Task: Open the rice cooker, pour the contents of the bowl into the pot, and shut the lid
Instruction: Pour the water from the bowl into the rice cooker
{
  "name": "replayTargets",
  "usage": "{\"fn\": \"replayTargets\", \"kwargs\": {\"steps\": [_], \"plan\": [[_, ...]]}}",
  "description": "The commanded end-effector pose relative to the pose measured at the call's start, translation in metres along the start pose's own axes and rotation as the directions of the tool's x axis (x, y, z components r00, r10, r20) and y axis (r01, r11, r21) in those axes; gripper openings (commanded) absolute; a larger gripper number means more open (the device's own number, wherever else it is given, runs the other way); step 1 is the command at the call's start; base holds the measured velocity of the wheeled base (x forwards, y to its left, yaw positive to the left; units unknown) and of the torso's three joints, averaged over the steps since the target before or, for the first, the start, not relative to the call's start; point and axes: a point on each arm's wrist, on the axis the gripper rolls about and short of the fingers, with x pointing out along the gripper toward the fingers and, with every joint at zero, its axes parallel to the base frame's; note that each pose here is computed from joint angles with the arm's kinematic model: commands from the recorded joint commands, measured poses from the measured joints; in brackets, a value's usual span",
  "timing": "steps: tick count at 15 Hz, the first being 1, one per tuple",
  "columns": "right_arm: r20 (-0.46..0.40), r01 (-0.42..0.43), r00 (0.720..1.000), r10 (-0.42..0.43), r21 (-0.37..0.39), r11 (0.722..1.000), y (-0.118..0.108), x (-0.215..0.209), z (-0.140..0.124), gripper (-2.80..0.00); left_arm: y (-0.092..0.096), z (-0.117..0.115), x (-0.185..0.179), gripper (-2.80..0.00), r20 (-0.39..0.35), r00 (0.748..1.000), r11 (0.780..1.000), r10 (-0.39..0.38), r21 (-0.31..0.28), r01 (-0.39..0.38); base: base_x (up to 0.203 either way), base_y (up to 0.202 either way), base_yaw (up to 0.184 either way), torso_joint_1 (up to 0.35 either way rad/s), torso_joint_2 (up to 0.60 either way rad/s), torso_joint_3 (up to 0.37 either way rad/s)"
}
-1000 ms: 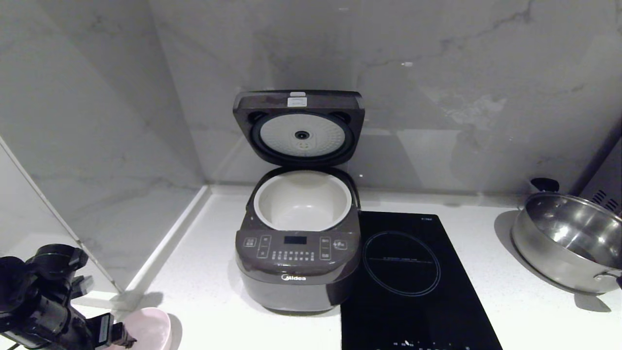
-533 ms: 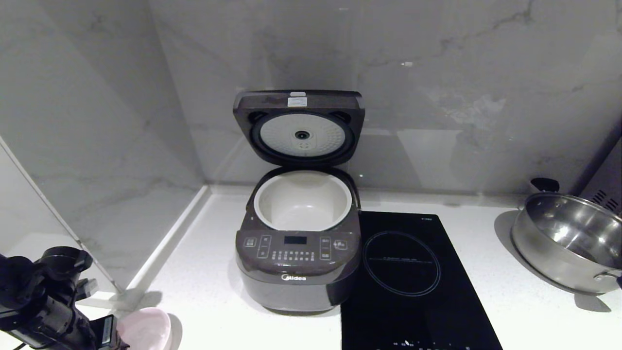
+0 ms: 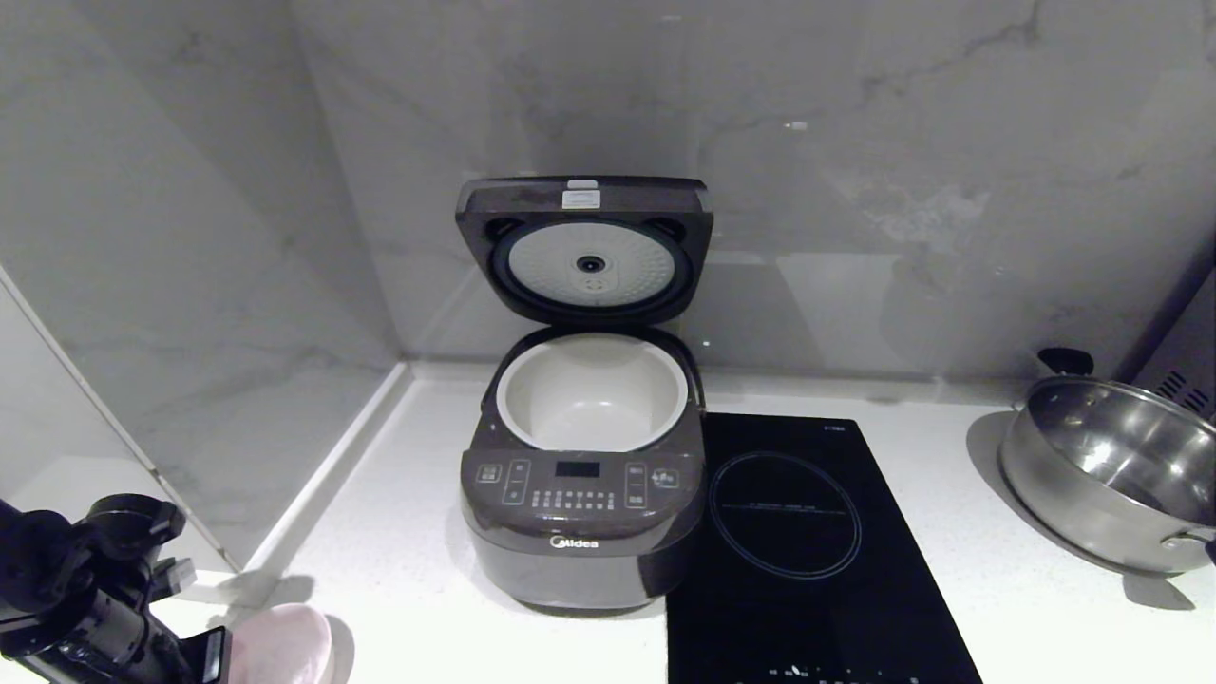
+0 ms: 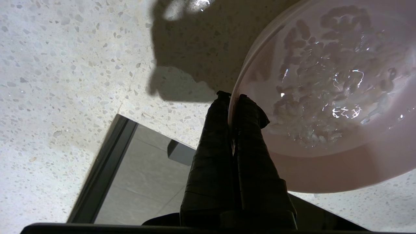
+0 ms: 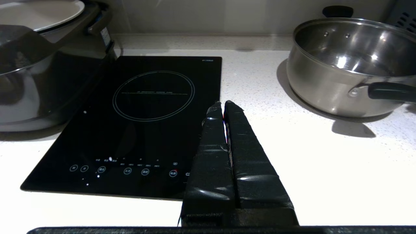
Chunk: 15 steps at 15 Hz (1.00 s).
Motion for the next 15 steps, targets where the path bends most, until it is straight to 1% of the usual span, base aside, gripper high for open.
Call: {"fn": "replayTargets", "kwargs": {"steps": [1,3,5,6,7,9,15], "plan": [[0.000,0.000,1.000,0.000,0.000,1.000,0.000,0.000,0.000,-2.80,-0.001,0.000,-0.002,-2.80,0.005,1.000,1.000,0.000,0.004,0.000,0.000,0.000,0.000,0.000,0.00,0.000],[0.000,0.000,1.000,0.000,0.000,1.000,0.000,0.000,0.000,-2.80,-0.003,0.002,-0.008,-2.80,0.037,0.999,1.000,-0.006,0.011,0.005,0.000,0.000,0.000,0.000,0.00,0.000],[0.000,0.000,1.000,0.000,0.000,1.000,0.000,0.000,0.000,-2.80,-0.003,0.010,-0.016,-2.80,0.077,0.997,1.000,-0.011,0.015,0.010,0.000,0.000,0.000,0.000,0.00,0.000],[0.000,0.000,1.000,0.000,0.000,1.000,0.000,0.000,0.000,-2.80,-0.003,0.014,-0.022,-2.80,0.088,0.996,1.000,-0.012,0.030,0.009,0.000,0.000,0.000,0.000,0.00,0.000],[0.000,0.000,1.000,0.000,0.000,1.000,0.000,0.000,0.000,-2.80,-0.002,0.016,-0.029,-2.80,0.079,0.997,0.999,-0.010,0.052,0.006,0.000,0.000,0.000,0.000,0.00,0.000],[0.000,0.000,1.000,0.000,0.000,1.000,0.000,0.000,0.000,-2.80,-0.003,0.020,-0.040,-2.80,0.056,0.998,0.998,-0.015,0.064,0.011,0.000,0.000,0.000,0.000,0.00,0.000],[0.000,-0.001,1.000,0.001,0.000,1.000,0.000,0.000,0.000,-2.80,-0.006,0.026,-0.032,-2.80,0.017,0.999,0.996,-0.030,0.079,0.029,0.000,0.000,0.000,0.000,0.00,0.000]]}}
